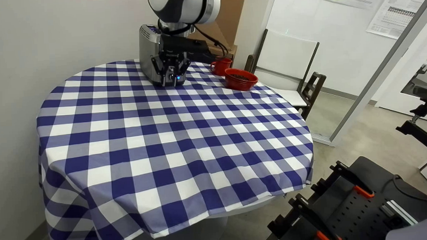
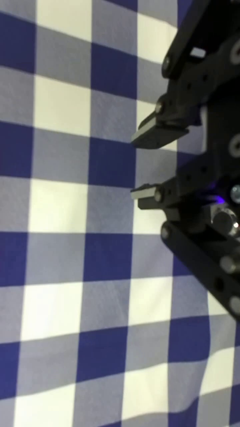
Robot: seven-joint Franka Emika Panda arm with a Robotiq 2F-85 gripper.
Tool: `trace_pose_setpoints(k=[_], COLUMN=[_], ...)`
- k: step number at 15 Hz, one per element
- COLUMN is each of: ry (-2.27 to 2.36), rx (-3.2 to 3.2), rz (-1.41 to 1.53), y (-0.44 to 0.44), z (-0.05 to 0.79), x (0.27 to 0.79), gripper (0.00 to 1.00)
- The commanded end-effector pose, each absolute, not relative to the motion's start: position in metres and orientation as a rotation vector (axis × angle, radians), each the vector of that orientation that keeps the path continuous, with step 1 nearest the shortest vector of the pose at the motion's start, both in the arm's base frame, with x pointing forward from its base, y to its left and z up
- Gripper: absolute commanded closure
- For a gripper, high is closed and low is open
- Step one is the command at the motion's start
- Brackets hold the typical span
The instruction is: Turn off the toaster
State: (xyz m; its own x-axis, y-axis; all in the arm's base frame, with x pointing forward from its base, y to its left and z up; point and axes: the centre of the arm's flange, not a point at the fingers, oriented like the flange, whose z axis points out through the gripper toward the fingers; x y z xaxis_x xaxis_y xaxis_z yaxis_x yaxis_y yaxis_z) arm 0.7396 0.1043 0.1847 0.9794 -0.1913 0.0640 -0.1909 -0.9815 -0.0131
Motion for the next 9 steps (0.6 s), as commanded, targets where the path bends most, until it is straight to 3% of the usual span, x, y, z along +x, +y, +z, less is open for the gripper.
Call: trace_pose_setpoints(k=[1,5,9], ry=[0.206,0.211,0.371], rx=[-3.001,-2.910,-3.063], rz=[0.117,0.374,0.360], y=[0.115,0.125,0.111], z=[0.229,0.277,0.317], x=[0.701,0.662,0.615], gripper=[0.31,0.04,0.00])
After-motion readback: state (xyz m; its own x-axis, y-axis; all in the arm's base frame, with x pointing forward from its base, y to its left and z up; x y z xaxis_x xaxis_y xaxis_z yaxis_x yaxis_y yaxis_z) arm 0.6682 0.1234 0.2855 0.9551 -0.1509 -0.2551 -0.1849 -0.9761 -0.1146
